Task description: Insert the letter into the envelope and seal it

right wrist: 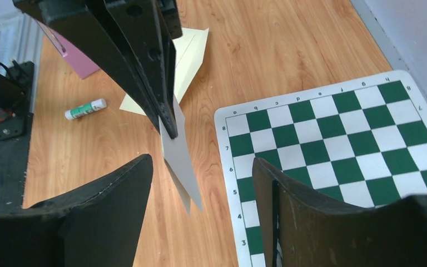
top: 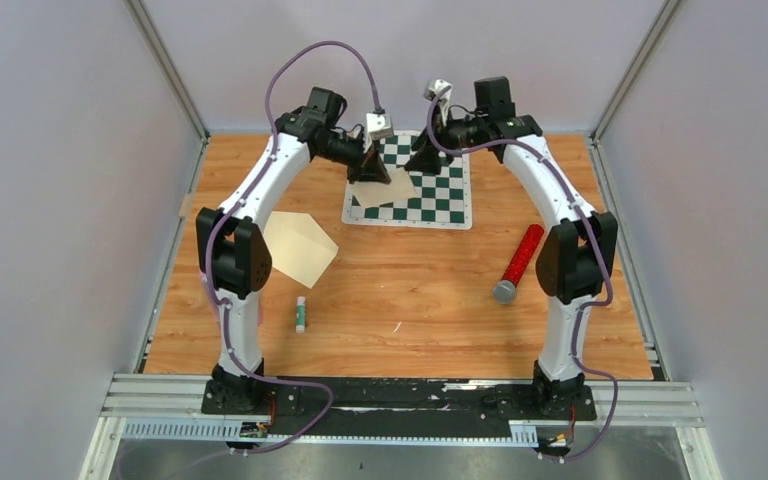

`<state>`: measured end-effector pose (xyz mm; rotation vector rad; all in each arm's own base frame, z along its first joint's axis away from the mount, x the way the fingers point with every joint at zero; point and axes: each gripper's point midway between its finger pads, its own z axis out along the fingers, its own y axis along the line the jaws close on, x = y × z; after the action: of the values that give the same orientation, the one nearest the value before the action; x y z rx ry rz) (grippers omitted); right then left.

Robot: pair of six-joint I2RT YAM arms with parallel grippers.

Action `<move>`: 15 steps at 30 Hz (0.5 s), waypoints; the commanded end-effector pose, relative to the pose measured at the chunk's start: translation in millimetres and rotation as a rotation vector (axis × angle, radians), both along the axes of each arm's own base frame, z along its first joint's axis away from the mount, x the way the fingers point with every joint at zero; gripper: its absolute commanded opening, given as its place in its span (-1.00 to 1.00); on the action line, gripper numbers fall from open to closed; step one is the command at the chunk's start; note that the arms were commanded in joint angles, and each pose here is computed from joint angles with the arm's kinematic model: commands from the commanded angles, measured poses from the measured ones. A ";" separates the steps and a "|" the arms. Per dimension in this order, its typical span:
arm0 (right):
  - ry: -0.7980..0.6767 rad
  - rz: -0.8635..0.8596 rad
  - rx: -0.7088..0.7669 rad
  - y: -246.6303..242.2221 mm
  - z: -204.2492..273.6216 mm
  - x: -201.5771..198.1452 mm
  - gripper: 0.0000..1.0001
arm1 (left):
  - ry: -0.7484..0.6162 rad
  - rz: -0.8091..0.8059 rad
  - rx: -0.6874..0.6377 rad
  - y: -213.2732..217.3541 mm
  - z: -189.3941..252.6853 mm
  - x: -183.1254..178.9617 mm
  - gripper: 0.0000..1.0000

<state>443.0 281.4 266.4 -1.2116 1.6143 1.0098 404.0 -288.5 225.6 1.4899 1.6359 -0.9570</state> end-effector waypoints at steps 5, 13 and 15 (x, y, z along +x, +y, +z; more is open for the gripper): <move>0.083 0.039 0.093 -11.1 6.6 -1.4 0.18 | 0.160 0.072 -0.236 -7.9 51.0 22.3 -1.00; 0.072 0.107 0.130 -3.5 13.8 -4.6 -0.01 | 0.183 0.064 -0.254 -7.5 54.7 19.8 -1.00; 0.069 0.108 0.126 -3.5 11.4 -3.8 -0.12 | 0.193 0.062 -0.261 -7.2 55.8 19.5 -1.00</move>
<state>442.0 271.7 255.6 -1.1491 1.6389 1.1949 428.0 -289.4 257.2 1.1999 1.6745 -1.1999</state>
